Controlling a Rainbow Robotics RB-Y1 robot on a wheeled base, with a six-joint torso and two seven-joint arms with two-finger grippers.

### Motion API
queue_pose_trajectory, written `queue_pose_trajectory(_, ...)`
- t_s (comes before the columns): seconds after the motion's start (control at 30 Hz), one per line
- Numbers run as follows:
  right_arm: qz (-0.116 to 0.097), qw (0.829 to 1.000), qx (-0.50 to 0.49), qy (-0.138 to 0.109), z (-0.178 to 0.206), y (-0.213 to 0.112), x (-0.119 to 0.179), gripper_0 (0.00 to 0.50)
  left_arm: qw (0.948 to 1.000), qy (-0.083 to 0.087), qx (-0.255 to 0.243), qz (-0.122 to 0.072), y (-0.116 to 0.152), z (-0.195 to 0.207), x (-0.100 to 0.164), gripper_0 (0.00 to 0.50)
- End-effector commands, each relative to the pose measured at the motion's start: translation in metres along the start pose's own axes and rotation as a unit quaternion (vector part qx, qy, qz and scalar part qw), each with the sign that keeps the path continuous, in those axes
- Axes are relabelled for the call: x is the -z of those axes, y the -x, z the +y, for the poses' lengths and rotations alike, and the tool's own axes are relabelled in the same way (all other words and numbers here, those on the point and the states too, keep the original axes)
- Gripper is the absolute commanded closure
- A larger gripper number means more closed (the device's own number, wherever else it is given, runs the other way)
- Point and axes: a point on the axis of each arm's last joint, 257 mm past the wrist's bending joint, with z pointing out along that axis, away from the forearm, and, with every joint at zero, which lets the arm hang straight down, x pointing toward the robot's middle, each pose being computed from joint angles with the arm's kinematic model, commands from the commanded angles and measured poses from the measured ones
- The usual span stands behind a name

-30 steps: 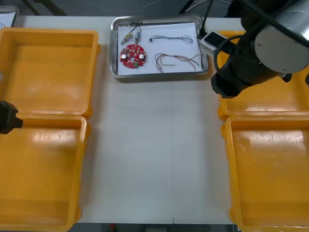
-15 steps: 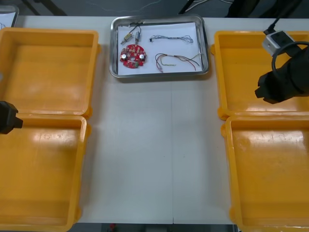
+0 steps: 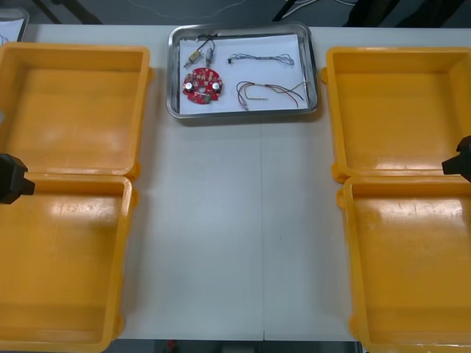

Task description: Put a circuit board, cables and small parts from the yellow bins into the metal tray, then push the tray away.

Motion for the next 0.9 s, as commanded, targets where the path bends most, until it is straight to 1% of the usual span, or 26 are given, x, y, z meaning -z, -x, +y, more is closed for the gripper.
queue_pose_trajectory(0.03,-0.003,0.999,-0.016,-0.034,-0.025,-0.008,0.016,0.000,0.9994,-0.003,-0.034,-0.007,-0.003,0.000,0.005,0.000)
queue_pose_trajectory(0.07,-0.003,0.999,-0.016,-0.034,-0.025,-0.008,0.016,0.000,0.9994,-0.003,-0.034,-0.007,-0.003,0.000,0.005,0.000)
queue_pose_trajectory(0.3,0.014,0.998,-0.036,-0.048,-0.043,-0.029,0.013,0.000,0.9994,-0.003,-0.034,-0.007,-0.003,0.000,0.005,0.000)
queue_pose_trajectory(0.47,0.027,0.998,-0.040,-0.051,-0.046,-0.040,0.009,0.000,0.9994,-0.003,-0.034,-0.007,-0.003,0.000,0.005,0.000)
queue_pose_trajectory(0.63,0.047,0.996,-0.047,-0.053,-0.050,-0.057,0.003,0.000,0.9994,-0.003,-0.034,-0.007,-0.003,0.000,0.005,0.000)
queue_pose_trajectory(0.73,0.055,0.996,-0.051,-0.055,-0.052,-0.065,0.000,0.000,0.9994,-0.003,-0.034,-0.007,-0.003,0.000,0.005,0.000)
queue_pose_trajectory(0.9,0.062,0.995,-0.057,-0.055,-0.052,-0.073,-0.005,0.000,0.9994,-0.003,-0.034,-0.007,-0.003,0.000,0.005,0.000)
